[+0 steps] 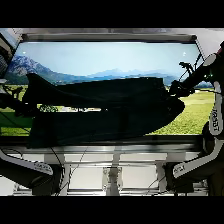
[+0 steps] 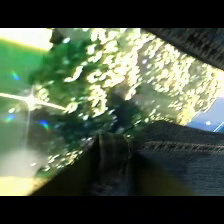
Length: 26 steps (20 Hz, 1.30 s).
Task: Fold the clothes and pants, and hang the long-sleeved shirts on hangers.
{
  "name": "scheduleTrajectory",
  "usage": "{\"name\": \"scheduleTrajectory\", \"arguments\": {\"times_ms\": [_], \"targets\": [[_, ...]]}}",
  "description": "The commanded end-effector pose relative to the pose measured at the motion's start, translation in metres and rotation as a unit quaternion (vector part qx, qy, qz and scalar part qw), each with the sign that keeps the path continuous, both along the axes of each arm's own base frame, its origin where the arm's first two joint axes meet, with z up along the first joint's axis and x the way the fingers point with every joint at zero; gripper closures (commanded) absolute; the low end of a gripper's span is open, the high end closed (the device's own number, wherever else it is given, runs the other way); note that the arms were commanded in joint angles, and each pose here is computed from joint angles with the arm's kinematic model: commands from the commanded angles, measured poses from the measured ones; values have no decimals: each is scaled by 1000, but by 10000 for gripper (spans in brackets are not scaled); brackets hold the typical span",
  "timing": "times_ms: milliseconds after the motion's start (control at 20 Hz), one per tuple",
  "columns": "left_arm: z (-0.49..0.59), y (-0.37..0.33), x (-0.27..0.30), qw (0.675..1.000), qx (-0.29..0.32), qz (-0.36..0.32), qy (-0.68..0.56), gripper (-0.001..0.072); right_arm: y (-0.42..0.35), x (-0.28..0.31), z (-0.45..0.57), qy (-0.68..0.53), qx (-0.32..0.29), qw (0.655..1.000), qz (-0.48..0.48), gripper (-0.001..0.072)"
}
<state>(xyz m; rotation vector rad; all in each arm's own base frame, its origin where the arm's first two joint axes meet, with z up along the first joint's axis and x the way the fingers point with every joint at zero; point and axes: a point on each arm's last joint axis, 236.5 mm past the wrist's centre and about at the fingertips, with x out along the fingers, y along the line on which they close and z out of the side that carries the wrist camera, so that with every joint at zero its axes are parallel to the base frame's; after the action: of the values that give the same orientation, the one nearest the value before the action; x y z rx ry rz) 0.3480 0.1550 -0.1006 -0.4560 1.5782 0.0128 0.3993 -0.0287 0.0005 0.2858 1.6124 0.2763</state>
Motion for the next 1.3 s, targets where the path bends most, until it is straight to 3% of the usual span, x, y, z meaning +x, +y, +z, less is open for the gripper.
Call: {"name": "scheduleTrajectory", "arguments": {"times_ms": [0,150,350,500,700,750,800,850,1050,1250], "targets": [[0,-5,-1,1000,-2,-9,5,670,0,0,0,-1,-1,1000,1,256],[3,9,-13,999,28,-16,24,684,0,0,0,-2,-1,1000,1,256],[58,117,-29,962,267,56,26,684,-8,1,-2,-3,-19,1000,0,256],[114,156,-22,934,341,103,-39,683,-12,7,-4,-16,-29,999,-3,256],[125,159,-24,930,347,108,-47,671,-8,-4,-15,1,-18,1000,17,256],[125,158,-26,932,346,99,-42,578,-6,-12,-21,13,-12,999,30,256],[125,158,-31,933,346,89,-32,417,-6,-20,-27,23,-7,999,42,256],[125,159,-37,933,349,84,-20,365,-6,-26,-33,30,0,999,45,254],[122,161,-69,939,333,82,32,365,21,-46,-44,36,106,992,53,254],[117,153,-101,953,284,83,67,365,16,-63,-75,12,78,995,62,276]]}}
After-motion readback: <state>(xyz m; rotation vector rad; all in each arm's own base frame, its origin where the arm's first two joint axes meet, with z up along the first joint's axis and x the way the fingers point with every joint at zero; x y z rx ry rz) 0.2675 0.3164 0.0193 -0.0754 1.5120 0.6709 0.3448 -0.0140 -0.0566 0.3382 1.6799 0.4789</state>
